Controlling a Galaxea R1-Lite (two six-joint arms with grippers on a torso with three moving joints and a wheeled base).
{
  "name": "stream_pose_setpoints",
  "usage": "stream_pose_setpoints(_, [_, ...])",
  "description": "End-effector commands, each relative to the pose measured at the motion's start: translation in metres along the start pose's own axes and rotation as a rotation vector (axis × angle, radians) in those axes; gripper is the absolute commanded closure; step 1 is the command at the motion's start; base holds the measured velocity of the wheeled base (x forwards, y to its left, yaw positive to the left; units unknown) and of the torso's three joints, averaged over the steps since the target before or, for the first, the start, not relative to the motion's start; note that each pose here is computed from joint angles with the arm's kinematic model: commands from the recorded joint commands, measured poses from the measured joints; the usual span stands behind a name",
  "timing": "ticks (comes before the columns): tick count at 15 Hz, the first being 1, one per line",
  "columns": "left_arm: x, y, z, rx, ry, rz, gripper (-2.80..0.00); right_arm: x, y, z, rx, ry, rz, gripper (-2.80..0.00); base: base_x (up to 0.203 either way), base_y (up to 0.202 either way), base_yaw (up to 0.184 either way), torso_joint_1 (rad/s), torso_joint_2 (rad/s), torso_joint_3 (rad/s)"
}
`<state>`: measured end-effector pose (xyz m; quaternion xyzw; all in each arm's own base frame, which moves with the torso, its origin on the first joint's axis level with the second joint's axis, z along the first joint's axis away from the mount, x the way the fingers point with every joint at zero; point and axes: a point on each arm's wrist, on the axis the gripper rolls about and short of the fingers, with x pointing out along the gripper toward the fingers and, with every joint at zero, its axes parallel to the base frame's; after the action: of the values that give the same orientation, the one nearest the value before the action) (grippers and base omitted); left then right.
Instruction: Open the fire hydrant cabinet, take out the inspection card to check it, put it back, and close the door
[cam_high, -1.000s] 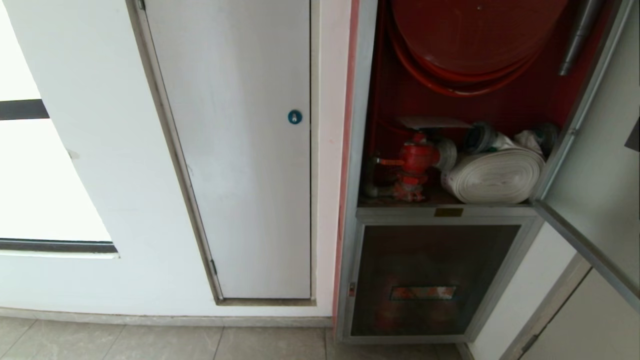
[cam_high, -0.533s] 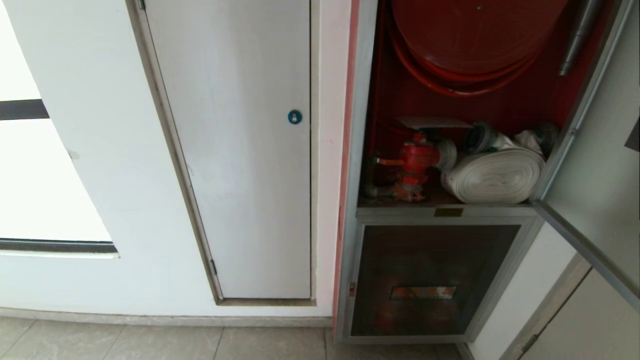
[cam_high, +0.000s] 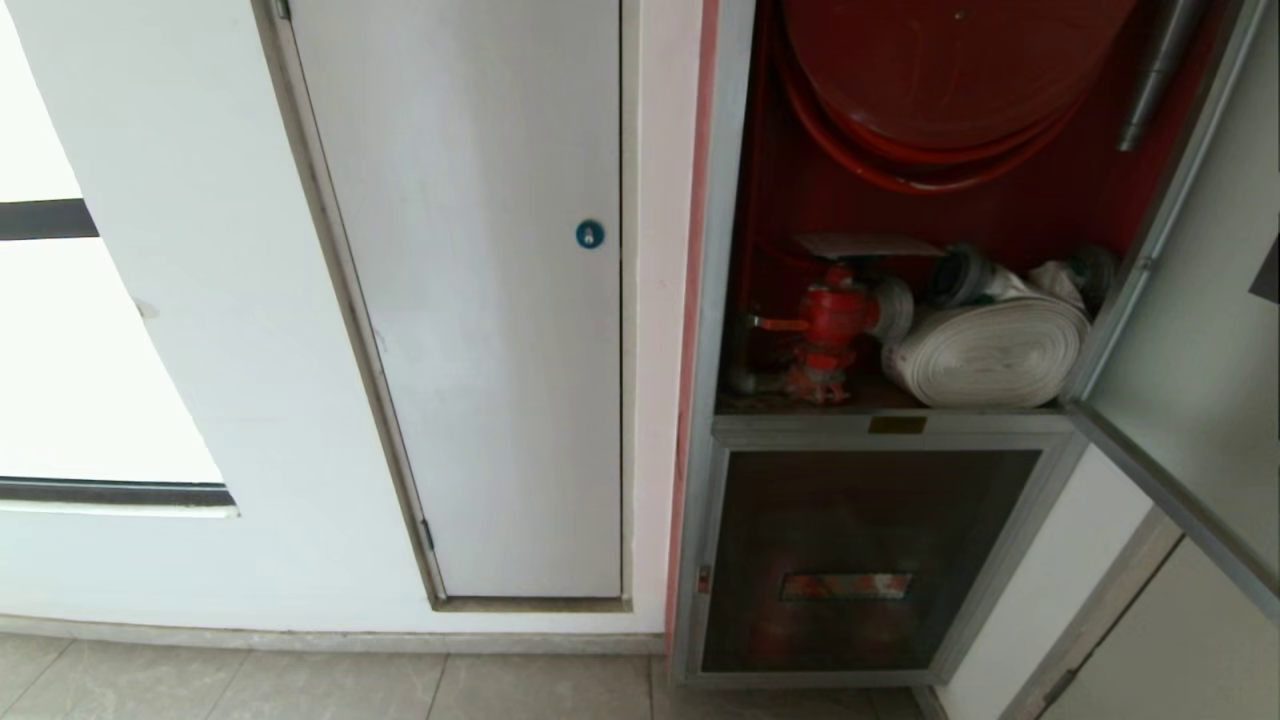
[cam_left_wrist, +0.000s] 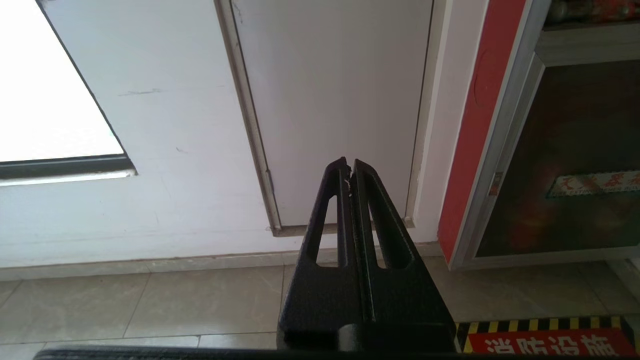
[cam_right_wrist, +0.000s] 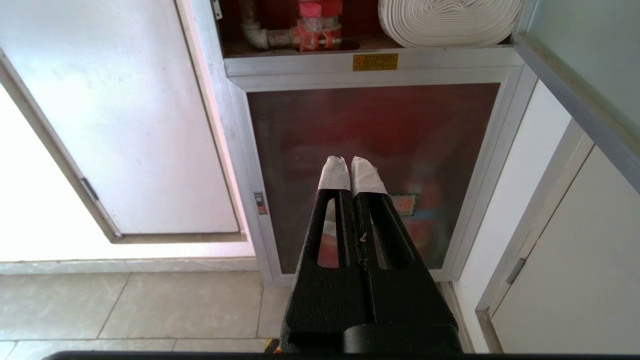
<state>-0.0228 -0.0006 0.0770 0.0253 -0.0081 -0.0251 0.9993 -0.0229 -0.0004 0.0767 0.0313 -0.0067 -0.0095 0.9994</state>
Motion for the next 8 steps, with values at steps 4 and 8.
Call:
stream_pose_setpoints(4, [0.0009,-0.0001,-0.0034,0.001,0.012,-0.001,0.00,0.0002,0.0000,-0.0004,0.000,0.002,-0.001,0.00,0.131,0.000,-0.001,0.006,0.00,0.000])
stream_pose_setpoints(8, [0.0009,-0.0001,-0.0034,0.000,0.012,-0.001,0.00,0.0003,0.0000,-0.0008,0.000,0.003,-0.001,0.00,0.199,0.000,-0.001,0.005,0.00,0.001])
